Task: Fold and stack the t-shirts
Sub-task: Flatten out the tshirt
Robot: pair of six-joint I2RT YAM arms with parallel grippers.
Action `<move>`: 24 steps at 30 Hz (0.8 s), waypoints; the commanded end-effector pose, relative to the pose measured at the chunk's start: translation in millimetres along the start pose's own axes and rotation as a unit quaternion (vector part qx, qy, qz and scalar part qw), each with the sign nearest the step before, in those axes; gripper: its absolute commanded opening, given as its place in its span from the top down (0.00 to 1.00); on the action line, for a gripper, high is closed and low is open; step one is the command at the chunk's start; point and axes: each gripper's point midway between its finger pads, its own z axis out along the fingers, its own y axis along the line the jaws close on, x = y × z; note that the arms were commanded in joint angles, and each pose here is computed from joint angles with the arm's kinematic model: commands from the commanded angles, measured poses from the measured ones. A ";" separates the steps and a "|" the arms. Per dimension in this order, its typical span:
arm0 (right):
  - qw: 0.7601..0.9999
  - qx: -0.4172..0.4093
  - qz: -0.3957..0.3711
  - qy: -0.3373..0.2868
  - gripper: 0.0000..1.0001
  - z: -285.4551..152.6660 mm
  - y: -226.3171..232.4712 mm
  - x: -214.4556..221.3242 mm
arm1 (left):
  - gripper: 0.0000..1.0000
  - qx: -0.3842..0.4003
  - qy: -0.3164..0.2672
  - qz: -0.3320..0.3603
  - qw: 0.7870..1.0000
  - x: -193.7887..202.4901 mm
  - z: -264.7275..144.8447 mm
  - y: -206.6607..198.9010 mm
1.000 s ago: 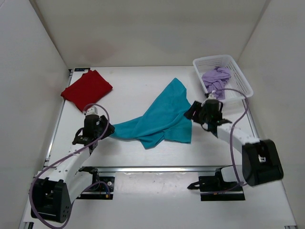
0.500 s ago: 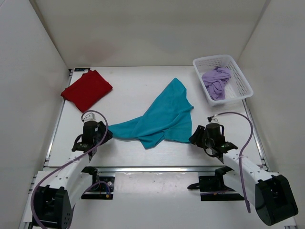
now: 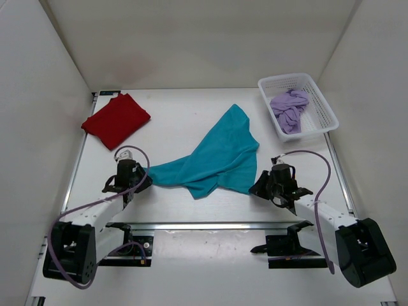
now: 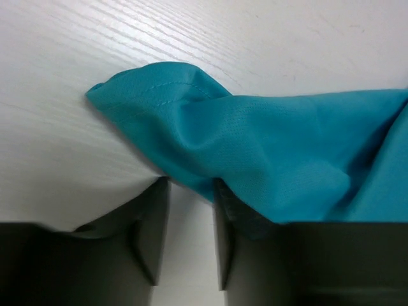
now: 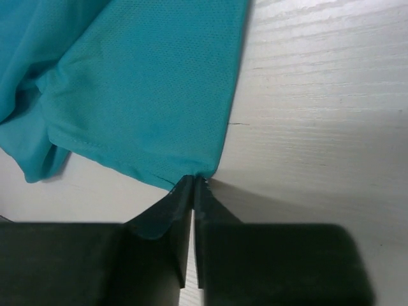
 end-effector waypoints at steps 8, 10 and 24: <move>0.997 -0.035 -0.037 -0.050 1.00 -11.0 40.2 -48.8 | 1.00 0.067 -0.034 -0.006 0.997 -57.9 -0.4 -60.2; 0.996 -0.034 -0.047 -0.063 1.00 -20.9 47.5 -61.0 | 1.00 0.078 -0.030 -0.001 0.997 -62.5 -11.0 -66.1; 0.938 -0.102 -0.145 -0.299 0.99 -196.3 160.0 -193.0 | 0.98 0.182 -0.008 0.076 0.980 -138.6 -143.8 -134.2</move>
